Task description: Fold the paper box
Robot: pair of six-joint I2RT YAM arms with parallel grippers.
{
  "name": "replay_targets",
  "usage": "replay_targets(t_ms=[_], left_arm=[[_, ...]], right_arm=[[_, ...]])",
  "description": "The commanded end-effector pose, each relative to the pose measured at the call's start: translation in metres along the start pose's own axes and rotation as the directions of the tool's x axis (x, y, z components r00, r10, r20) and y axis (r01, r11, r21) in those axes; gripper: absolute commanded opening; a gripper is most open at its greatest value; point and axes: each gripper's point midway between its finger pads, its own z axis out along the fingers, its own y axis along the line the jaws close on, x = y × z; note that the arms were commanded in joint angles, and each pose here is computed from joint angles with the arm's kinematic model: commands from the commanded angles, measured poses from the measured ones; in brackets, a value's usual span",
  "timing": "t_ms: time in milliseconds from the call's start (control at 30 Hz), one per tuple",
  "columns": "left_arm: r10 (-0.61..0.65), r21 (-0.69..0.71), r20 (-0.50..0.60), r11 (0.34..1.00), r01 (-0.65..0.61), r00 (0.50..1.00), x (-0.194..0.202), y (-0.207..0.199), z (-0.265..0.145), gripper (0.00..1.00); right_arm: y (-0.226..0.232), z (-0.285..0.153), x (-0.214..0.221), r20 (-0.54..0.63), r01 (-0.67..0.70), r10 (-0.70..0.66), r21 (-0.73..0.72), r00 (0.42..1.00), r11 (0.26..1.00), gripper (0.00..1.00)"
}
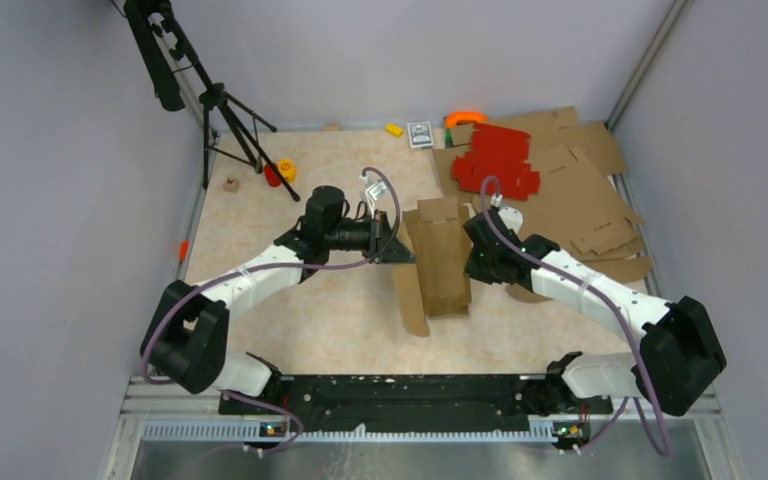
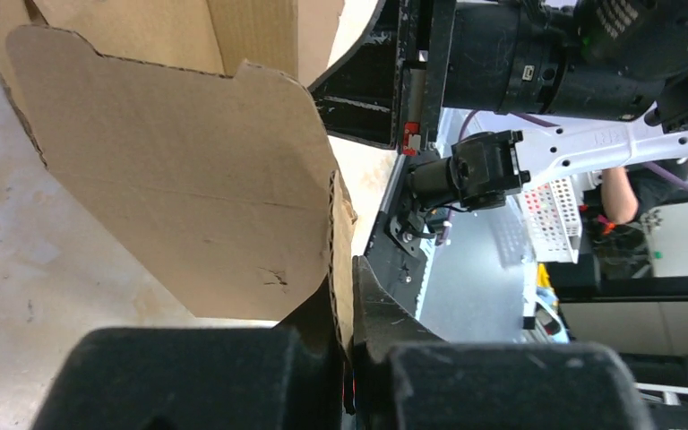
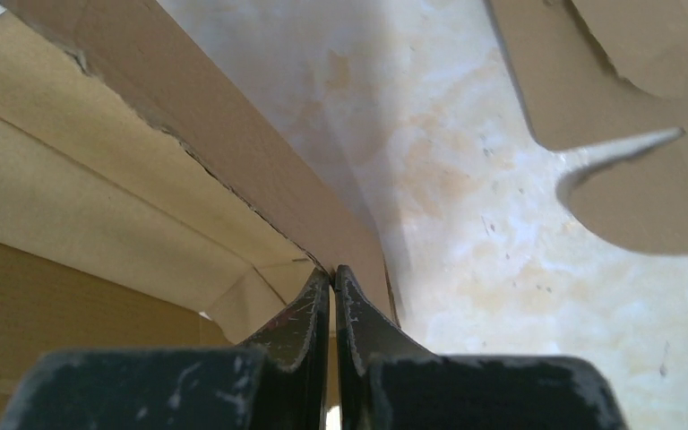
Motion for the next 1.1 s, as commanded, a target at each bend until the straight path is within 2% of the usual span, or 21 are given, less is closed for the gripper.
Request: replay_targets(t_ms=[0,200,367,500,700,867,1067], left_arm=[[-0.041,0.093,-0.032,0.995,0.043,0.999,-0.011,-0.011,0.006,0.01],[-0.074,0.088,-0.050,0.993,0.078,0.996,-0.011,-0.005,0.012,0.01],[-0.082,0.108,-0.037,0.990,0.085,0.996,-0.013,-0.011,0.010,0.02],[-0.071,0.166,0.007,0.984,0.069,0.997,-0.024,-0.029,0.006,0.01],[-0.001,0.154,0.046,0.988,-0.006,0.999,-0.030,-0.038,0.001,0.01],[0.070,0.148,0.053,0.986,-0.077,0.996,-0.028,-0.043,0.003,0.01],[0.221,0.040,0.024,0.974,-0.221,0.975,-0.016,-0.032,0.005,0.01]], right_arm=[[-0.009,-0.013,0.005,-0.021,-0.150,0.152,0.084,0.988,0.985,0.00],[0.009,-0.010,0.009,-0.015,-0.305,0.305,-0.067,0.952,0.950,0.00],[0.004,-0.004,0.014,-0.028,-0.273,0.272,-0.010,0.962,0.962,0.00],[0.010,-0.001,0.014,-0.022,-0.237,0.236,-0.069,0.972,0.969,0.00],[0.023,-0.003,-0.006,0.092,-0.244,0.272,-0.234,0.958,0.941,0.00],[0.024,-0.004,-0.029,0.197,-0.195,0.242,-0.232,0.950,0.953,0.00],[0.025,-0.005,-0.048,0.330,-0.138,0.232,-0.285,0.915,0.949,0.00]])
